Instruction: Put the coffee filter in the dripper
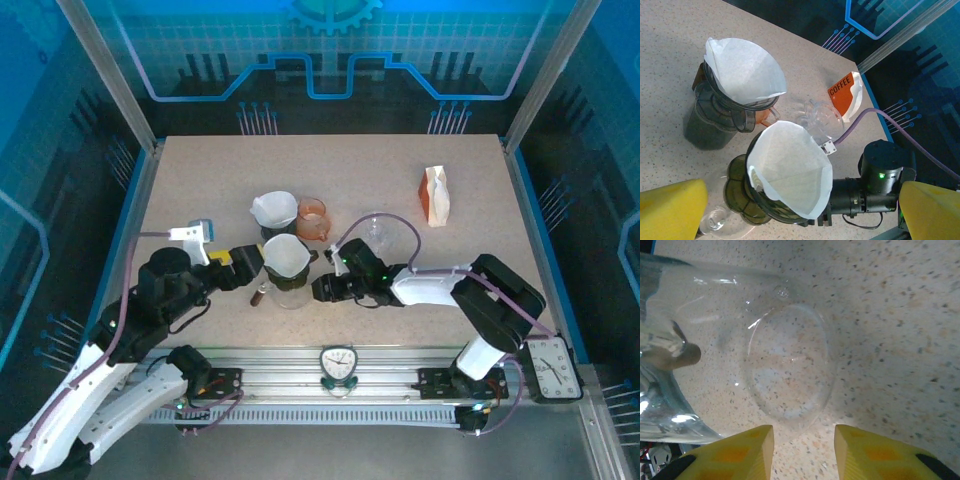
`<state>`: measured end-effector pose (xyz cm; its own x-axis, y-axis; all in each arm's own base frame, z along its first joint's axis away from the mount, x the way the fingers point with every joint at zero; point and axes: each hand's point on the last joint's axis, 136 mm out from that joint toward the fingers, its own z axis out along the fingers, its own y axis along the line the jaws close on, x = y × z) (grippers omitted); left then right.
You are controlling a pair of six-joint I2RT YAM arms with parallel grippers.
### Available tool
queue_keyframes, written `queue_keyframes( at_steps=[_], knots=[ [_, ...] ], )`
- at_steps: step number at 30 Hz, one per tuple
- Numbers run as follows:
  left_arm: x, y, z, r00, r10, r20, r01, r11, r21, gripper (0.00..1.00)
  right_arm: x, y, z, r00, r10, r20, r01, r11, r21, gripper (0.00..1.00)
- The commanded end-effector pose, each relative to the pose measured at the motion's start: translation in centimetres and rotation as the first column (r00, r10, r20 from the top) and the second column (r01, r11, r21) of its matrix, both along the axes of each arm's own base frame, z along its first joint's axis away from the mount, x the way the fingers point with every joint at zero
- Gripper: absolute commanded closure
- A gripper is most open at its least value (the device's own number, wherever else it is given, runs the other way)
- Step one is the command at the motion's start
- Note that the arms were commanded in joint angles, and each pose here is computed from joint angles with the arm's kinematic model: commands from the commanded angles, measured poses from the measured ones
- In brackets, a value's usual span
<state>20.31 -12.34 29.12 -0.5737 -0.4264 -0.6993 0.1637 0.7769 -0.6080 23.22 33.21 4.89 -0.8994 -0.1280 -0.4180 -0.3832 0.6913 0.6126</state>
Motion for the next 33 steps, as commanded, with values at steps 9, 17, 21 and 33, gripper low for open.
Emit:
queue_keyframes(
  at_steps=[9, 17, 21, 33],
  knots=[
    [-0.2, 0.8, 1.4, 0.999, 0.022, 0.045, -0.022, 1.000, 0.008, 0.01, 0.4, 4.1, 0.1, 1.000, 0.016, 0.026, -0.016, 1.000, 0.007, 0.63],
    [-0.2, 0.9, 1.4, 0.999, 0.026, 0.048, -0.026, 1.000, 0.007, 0.01, 1.1, 5.9, 0.5, 0.999, 0.013, 0.036, -0.013, 1.000, 0.010, 0.65],
    [-0.1, 0.8, 1.4, 0.998, 0.026, 0.049, -0.026, 1.000, 0.002, 0.01, 1.3, 6.6, 0.4, 0.999, 0.013, 0.031, -0.013, 1.000, 0.003, 0.65],
    [0.2, 0.5, 1.7, 0.998, 0.022, 0.064, -0.021, 1.000, -0.010, 0.01, 1.5, 6.9, 0.6, 1.000, -0.006, 0.019, 0.006, 1.000, -0.004, 0.61]
  ],
)
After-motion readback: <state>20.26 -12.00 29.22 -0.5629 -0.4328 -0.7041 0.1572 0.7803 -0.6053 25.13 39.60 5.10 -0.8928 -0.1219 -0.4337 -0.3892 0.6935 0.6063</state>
